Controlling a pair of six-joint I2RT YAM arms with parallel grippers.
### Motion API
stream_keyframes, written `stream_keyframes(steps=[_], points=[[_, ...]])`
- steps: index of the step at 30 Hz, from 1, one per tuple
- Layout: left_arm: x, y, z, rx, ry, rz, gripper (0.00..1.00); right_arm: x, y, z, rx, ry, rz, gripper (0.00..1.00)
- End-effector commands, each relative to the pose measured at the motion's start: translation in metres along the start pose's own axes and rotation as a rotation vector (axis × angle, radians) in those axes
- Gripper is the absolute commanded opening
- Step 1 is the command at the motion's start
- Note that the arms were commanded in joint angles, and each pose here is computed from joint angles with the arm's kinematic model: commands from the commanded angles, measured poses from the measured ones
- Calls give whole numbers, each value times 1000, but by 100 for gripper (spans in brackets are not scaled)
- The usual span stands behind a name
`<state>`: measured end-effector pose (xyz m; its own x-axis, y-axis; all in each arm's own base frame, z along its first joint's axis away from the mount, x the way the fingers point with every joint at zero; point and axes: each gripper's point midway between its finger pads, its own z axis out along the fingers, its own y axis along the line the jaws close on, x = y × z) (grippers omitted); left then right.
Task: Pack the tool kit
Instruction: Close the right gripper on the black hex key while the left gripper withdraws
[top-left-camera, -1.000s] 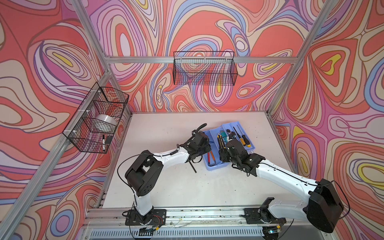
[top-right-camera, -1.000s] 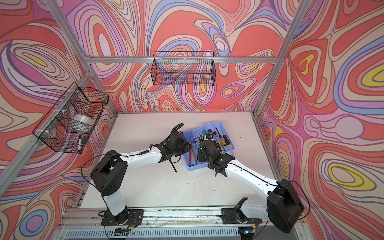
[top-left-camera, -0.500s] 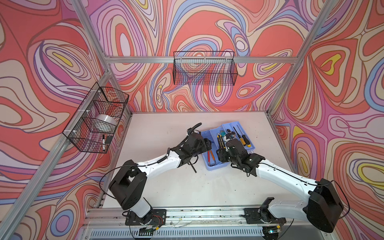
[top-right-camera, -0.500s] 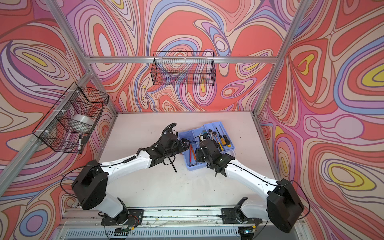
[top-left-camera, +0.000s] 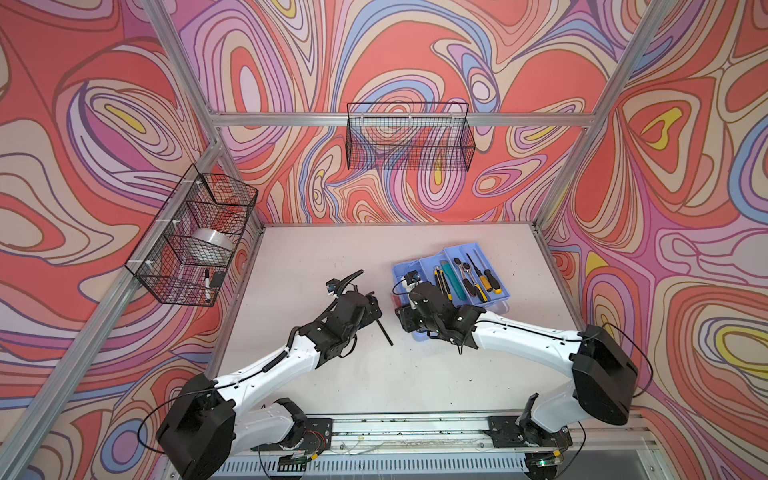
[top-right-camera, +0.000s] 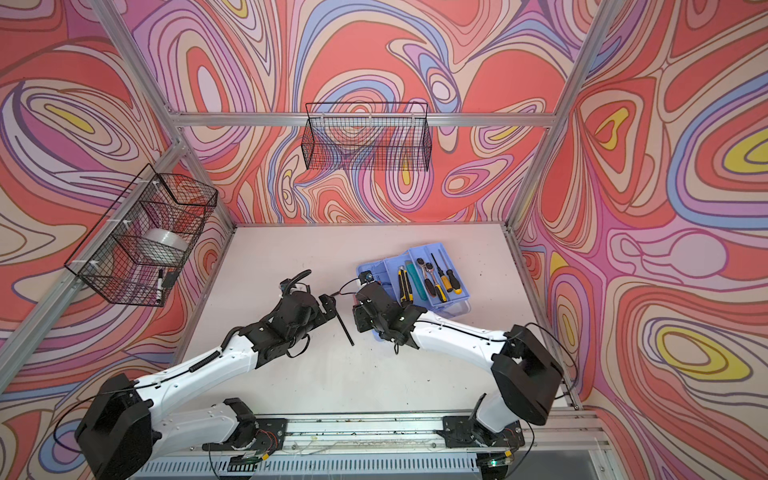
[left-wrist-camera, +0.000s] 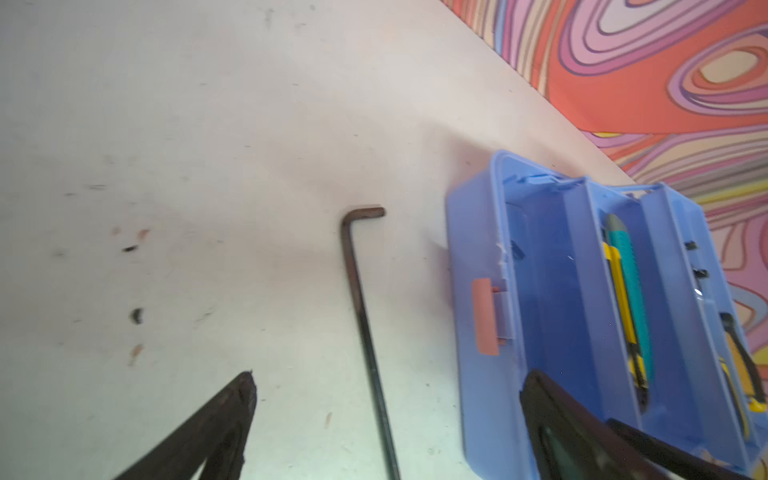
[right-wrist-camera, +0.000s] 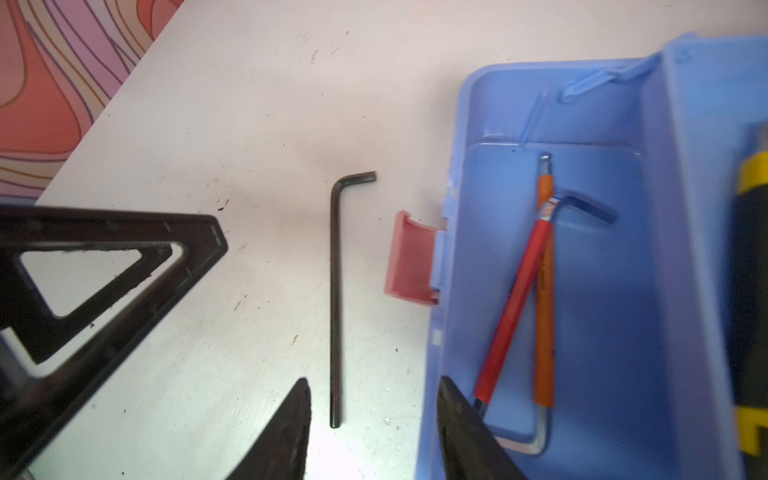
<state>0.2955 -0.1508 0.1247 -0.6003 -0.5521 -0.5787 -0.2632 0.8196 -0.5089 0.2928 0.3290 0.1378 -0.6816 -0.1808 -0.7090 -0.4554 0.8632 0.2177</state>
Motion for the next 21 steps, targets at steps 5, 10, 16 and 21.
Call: stream_keyframes(steps=[5, 10, 16, 21], points=[[11, 87, -15, -203, -22, -78, 100, 18, 23, 43, 13, 89, -71, 46], [14, 110, -24, -233, -34, -104, 100, 40, 24, 73, 44, 174, -98, 40], [20, 126, -31, -257, -32, -112, 100, 54, 20, 95, 81, 243, -132, 33], [25, 130, -31, -255, -22, -120, 100, 65, 16, 104, 103, 292, -156, 29]])
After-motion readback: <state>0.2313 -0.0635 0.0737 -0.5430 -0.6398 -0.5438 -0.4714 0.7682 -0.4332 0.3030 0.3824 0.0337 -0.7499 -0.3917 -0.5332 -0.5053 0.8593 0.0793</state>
